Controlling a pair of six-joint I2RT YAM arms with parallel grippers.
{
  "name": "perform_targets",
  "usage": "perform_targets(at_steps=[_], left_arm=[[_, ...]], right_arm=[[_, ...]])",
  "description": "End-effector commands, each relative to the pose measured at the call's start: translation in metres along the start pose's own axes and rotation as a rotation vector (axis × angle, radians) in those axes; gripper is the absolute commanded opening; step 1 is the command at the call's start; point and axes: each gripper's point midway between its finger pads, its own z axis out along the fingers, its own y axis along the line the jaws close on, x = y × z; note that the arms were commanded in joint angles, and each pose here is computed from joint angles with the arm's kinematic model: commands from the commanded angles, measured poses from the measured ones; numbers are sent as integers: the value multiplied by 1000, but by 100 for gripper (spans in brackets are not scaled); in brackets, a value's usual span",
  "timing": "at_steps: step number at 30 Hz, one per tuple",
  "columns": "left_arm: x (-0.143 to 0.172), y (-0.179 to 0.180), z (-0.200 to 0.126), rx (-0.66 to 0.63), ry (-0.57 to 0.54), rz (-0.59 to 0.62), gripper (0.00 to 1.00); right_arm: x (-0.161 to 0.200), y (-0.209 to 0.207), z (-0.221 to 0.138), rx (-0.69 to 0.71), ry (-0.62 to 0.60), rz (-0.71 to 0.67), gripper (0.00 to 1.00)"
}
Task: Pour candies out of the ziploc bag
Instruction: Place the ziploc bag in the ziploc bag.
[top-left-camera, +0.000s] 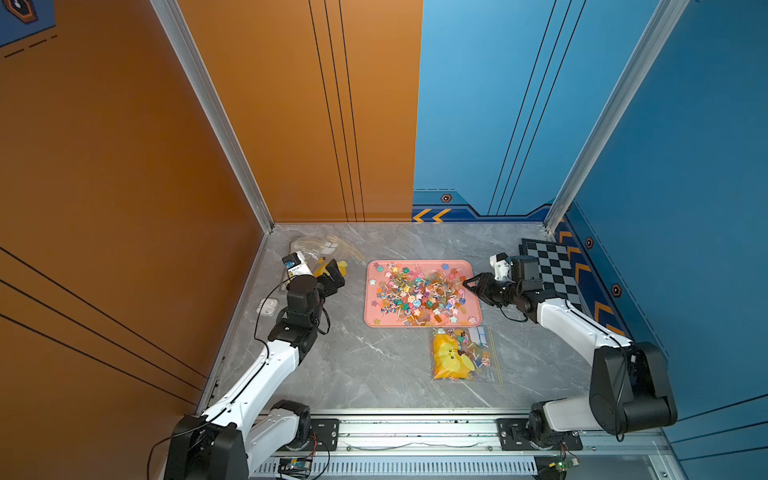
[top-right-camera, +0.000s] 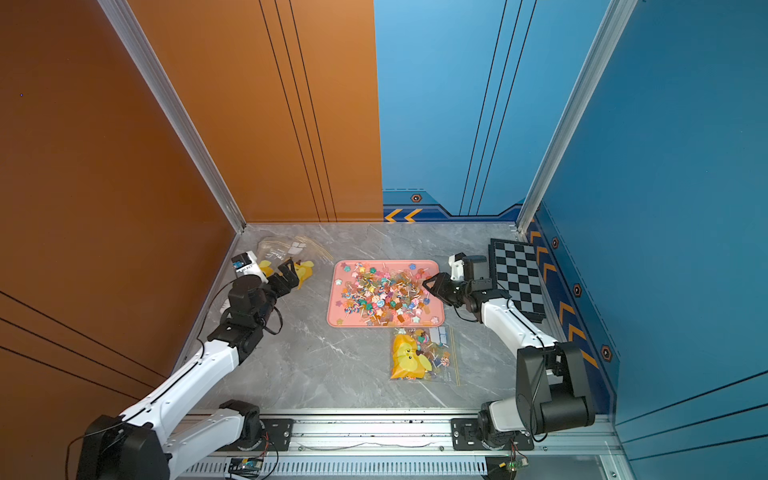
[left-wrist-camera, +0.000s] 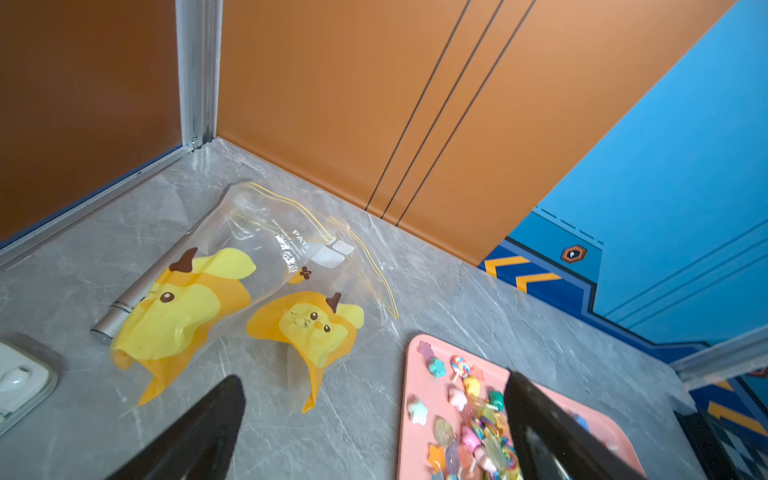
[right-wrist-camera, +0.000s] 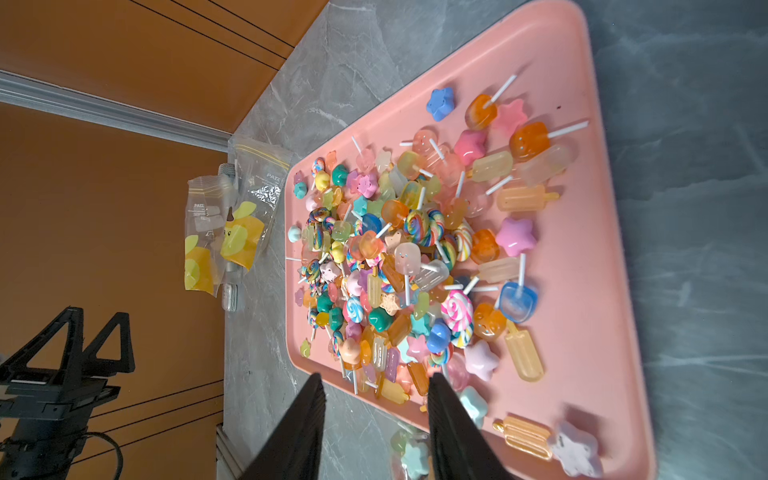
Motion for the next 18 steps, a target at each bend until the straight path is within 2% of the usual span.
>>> perform_targets(at_steps=[1,6,13,18], left_arm=[[-9,-19,-12,18,-11,81,98],[12,-52,-23,92,46,151,98],[81,-93,-40,190,247,242,98],[133,-123,-62,276,373,306,99]], right_arm=[[8,-13,-10,61,-1,7,43],[15,-34,-24,129,-19,43,44],[23,-73,-54,258,-51,100,45],[32,-109,-84,455,-87,128,47]])
